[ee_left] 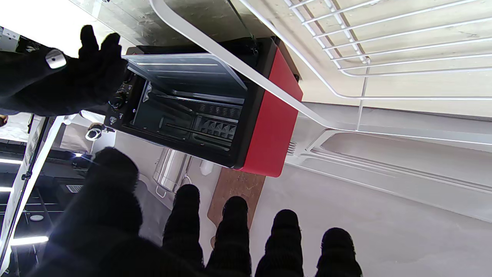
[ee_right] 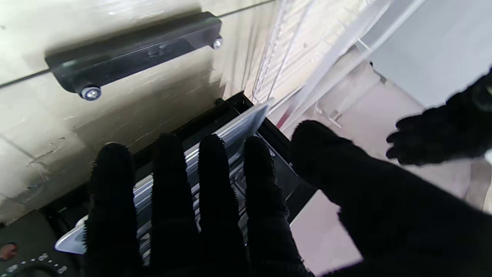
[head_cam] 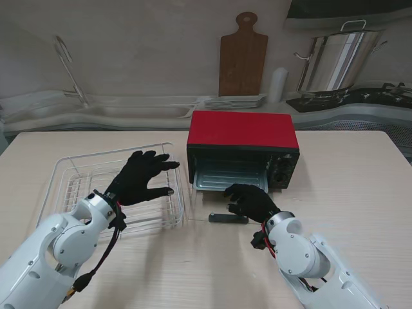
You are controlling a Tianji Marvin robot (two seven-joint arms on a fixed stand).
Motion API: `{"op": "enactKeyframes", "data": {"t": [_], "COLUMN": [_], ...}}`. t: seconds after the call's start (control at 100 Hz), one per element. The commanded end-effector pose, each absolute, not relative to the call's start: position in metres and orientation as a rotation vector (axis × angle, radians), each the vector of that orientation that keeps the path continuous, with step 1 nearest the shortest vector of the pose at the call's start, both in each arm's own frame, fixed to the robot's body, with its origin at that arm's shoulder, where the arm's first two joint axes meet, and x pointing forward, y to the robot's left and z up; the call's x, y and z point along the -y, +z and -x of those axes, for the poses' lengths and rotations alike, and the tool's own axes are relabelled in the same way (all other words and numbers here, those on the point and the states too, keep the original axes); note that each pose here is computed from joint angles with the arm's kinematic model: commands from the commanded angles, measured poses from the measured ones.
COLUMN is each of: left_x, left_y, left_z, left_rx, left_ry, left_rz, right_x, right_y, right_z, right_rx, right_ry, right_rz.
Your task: Slide the trays into the oven
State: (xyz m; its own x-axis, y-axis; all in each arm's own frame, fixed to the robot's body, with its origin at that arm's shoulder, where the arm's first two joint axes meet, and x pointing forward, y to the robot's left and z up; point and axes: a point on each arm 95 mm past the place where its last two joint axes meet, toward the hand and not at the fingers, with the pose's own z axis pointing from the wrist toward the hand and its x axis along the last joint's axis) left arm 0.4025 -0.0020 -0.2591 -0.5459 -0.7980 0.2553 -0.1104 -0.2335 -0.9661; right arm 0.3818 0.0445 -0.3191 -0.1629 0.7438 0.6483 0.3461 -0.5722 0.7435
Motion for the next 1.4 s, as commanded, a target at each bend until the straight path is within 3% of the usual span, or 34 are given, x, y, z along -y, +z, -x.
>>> {"op": "enactKeyframes", "data": {"t": [0.0,0.55,1.39], "left_x": [0.005,0.005,0.003], "left_y": [-0.261,-0.264,-0.266], "left_z": [-0.400,-0.400,-0.401], "left_rx": [-1.543,-1.546,-1.553], "left_ry": [-1.833,-1.833,-1.819], "left_rz": [1.098,1.101,1.105], "right_x": [-0.050,-0.072,-0.092], "right_y": [-0.324,-0.352,-0.351], "right_z": [-0.382,-0.400,-0.449], "right_rx": [-1.259,-1.478,-1.328], "right_ry": [1.804,1.625,1.585], "right_rz": [-1.819,-1.556,-1.584]}}
